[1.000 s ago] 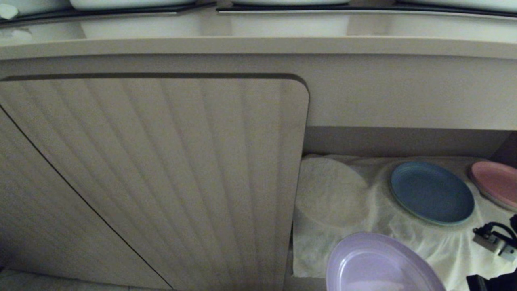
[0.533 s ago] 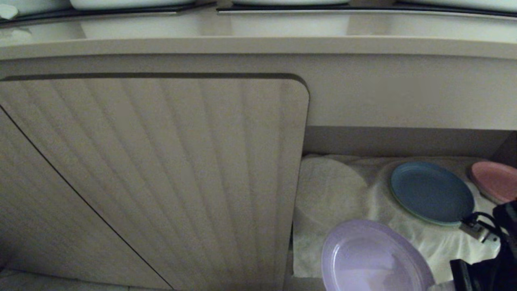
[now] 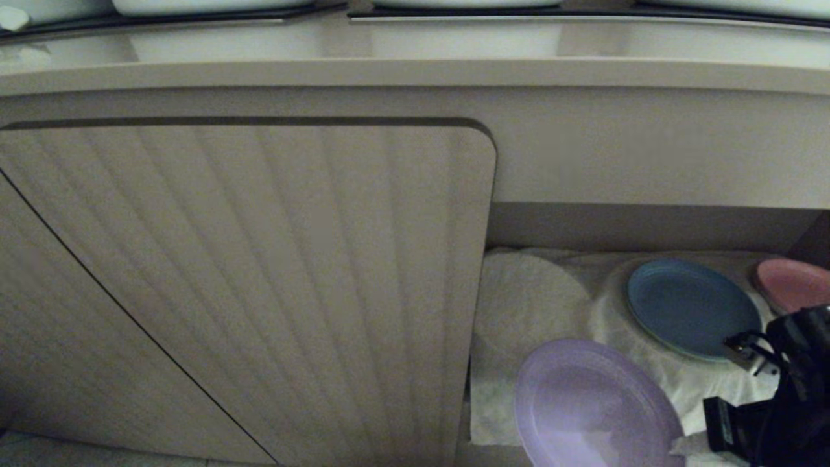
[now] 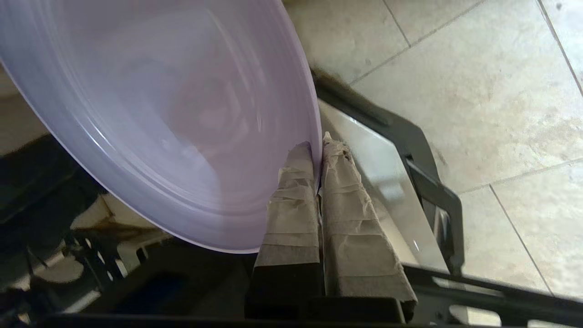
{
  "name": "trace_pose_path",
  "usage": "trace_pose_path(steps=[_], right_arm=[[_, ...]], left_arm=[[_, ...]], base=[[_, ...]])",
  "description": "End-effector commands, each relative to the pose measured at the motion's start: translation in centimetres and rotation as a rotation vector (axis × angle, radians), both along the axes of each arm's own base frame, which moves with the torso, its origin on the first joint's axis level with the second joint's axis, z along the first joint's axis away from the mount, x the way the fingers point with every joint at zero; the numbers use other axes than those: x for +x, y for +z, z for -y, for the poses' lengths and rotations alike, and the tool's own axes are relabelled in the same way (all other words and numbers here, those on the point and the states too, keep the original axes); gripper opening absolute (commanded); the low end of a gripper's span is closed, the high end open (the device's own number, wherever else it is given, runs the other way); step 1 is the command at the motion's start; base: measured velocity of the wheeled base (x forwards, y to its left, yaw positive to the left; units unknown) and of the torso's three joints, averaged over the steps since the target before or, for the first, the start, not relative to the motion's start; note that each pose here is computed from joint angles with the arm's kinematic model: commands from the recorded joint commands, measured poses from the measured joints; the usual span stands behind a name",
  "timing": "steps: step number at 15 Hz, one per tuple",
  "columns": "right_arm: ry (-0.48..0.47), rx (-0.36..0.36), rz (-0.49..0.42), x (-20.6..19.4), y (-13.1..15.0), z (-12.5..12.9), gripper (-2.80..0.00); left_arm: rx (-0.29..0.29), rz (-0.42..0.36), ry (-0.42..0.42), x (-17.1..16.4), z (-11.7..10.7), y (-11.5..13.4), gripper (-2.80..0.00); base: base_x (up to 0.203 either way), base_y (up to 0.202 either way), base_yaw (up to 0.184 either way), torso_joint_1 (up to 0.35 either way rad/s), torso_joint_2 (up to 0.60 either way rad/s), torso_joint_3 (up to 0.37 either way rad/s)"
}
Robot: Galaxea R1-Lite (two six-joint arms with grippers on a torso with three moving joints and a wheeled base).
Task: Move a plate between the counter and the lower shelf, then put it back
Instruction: Put the plate in the cupboard
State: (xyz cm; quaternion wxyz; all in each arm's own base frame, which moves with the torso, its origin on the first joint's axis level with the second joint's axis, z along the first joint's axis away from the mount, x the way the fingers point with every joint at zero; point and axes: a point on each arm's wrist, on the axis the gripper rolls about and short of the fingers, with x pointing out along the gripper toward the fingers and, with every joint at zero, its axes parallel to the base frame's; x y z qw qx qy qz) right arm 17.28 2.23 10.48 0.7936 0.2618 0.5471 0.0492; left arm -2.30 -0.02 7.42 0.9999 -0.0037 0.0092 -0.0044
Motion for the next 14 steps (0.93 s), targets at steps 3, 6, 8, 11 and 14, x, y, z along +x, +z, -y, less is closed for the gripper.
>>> trace_pose_path(steps=[3,6,8,11,14], right_arm=[[-0.019,0.014,0.007,1.3,-0.6,-0.1,-2.80],[-0.019,0.016,0.031,2.2,-0.8,-0.2,-2.80],[-0.019,0.017,0.039,2.7,-1.0,-0.2,-2.80],[-0.020,0.016,0.047,3.6,-0.9,-0.3,-2.80],[-0.070,0.046,0.054,4.8,-0.3,-0.4,-2.80]], left_arm=[[0.000,0.000,0.000,0.0,0.0,0.0,-2.80],[0.000,0.000,0.000,0.0,0.0,0.0,-2.80],[0.000,0.000,0.000,0.0,0.0,0.0,-2.80],[0.000,0.000,0.000,0.0,0.0,0.0,-2.80],[0.000,0.000,0.000,0.0,0.0,0.0,-2.80]], base=[[0.000,0.000,0.000,0.000,0.00,0.000],[0.000,0.000,0.000,0.000,0.00,0.000],[0.000,0.000,0.000,0.000,0.00,0.000],[0.000,0.000,0.000,0.000,0.00,0.000],[0.000,0.000,0.000,0.000,0.00,0.000]])
